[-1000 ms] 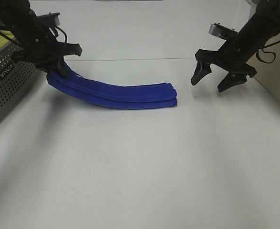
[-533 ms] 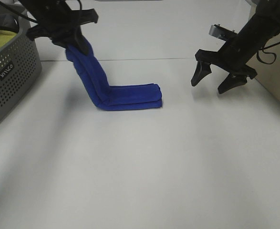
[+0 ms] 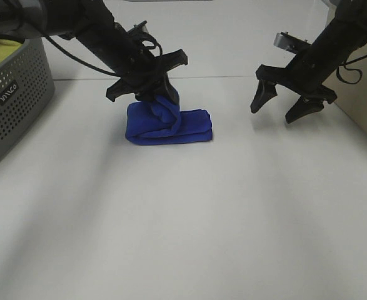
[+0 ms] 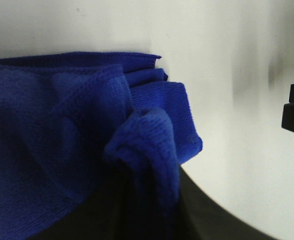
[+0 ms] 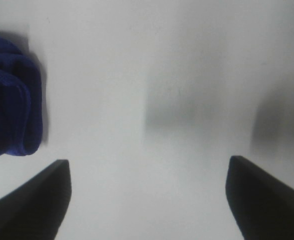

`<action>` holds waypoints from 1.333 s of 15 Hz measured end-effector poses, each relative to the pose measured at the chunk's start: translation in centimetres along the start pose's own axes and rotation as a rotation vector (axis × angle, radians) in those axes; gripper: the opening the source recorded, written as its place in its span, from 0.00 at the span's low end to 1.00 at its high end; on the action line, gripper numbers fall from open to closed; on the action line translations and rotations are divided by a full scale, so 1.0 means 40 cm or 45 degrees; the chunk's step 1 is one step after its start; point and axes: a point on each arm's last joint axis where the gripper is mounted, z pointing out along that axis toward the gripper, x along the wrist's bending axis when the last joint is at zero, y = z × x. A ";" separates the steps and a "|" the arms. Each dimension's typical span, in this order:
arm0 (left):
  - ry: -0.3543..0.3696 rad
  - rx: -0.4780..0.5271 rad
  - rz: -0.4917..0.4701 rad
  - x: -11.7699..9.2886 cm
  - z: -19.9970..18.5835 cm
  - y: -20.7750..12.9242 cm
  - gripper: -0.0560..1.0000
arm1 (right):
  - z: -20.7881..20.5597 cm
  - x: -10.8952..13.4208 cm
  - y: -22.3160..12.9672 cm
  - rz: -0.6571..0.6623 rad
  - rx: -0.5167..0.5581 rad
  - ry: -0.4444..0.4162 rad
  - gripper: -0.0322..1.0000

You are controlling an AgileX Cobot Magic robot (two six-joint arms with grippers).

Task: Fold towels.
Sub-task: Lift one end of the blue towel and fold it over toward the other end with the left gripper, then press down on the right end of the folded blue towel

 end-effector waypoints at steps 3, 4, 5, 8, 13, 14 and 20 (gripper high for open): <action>-0.074 -0.067 -0.043 -0.029 0.009 0.003 0.43 | 0.000 0.000 0.000 0.000 0.002 0.001 0.80; -0.114 -0.066 -0.056 -0.038 0.010 0.001 0.45 | 0.000 0.000 -0.002 0.000 0.012 0.003 0.80; -0.162 -0.070 -0.057 -0.049 0.011 0.001 0.47 | 0.000 0.002 -0.005 0.002 0.026 0.008 0.80; -0.259 -0.090 -0.062 -0.069 0.010 0.002 0.59 | -0.011 0.016 -0.007 0.028 0.038 0.064 0.80; -0.305 -0.268 0.038 -0.041 -0.109 0.103 0.67 | -0.114 0.127 0.003 -0.010 -0.063 0.415 0.80; -0.303 -0.319 0.048 -0.028 -0.153 0.125 0.67 | -0.112 0.161 0.000 -0.043 -0.067 0.505 0.80; -0.271 -0.472 0.059 0.024 -0.313 0.183 0.67 | 0.009 0.393 -0.053 -0.149 -0.068 0.701 0.80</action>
